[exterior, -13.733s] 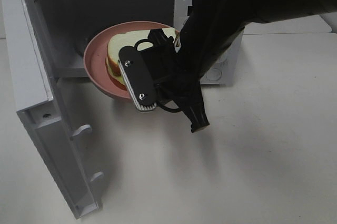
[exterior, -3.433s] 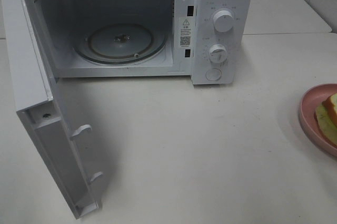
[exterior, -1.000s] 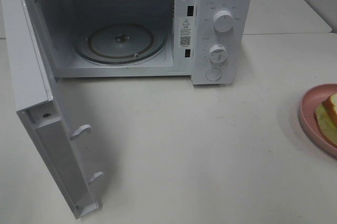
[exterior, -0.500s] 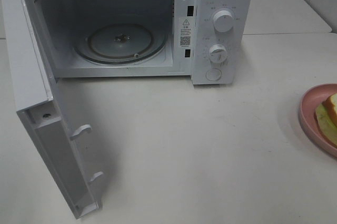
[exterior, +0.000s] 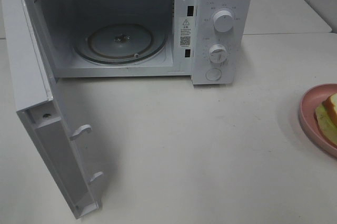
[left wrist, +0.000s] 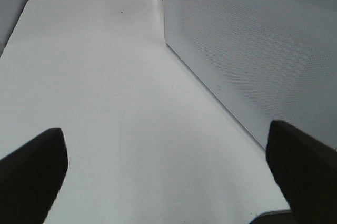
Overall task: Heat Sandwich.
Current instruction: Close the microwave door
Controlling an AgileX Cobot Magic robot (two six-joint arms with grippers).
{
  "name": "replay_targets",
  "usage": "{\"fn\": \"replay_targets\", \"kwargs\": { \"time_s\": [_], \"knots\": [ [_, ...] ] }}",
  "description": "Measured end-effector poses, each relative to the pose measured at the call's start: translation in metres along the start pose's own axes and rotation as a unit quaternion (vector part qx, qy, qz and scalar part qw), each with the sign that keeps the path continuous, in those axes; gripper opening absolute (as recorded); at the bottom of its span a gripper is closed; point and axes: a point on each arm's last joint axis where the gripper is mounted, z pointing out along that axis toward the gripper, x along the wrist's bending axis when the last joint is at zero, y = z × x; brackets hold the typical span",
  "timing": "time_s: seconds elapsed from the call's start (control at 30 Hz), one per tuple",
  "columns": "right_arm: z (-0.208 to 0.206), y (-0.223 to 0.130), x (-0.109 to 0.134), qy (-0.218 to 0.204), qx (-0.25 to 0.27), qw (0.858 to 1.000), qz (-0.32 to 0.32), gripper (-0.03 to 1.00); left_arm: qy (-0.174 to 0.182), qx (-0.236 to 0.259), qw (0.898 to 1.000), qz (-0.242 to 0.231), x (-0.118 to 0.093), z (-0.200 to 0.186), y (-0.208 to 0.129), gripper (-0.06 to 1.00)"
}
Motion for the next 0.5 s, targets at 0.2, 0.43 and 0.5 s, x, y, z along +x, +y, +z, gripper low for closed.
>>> {"fn": "replay_targets", "kwargs": {
  "time_s": [0.2, 0.43, 0.5],
  "knots": [
    [0.0, 0.0, 0.0, 0.0, 0.0, 1.0, 0.0, 0.76, -0.001, 0.0, 1.0, -0.001, -0.0002, 0.0, 0.0, 0.97],
    [0.0, 0.0, 0.0, 0.0, 0.0, 1.0, 0.0, 0.76, 0.0, -0.009, 1.0, 0.0, -0.0001, -0.0014, 0.0023, 0.97],
    [0.0, 0.0, 0.0, 0.0, 0.0, 1.0, 0.0, 0.76, 0.001, -0.023, 1.0, 0.0, 0.0, -0.0028, 0.0055, 0.97]
  ]
}}
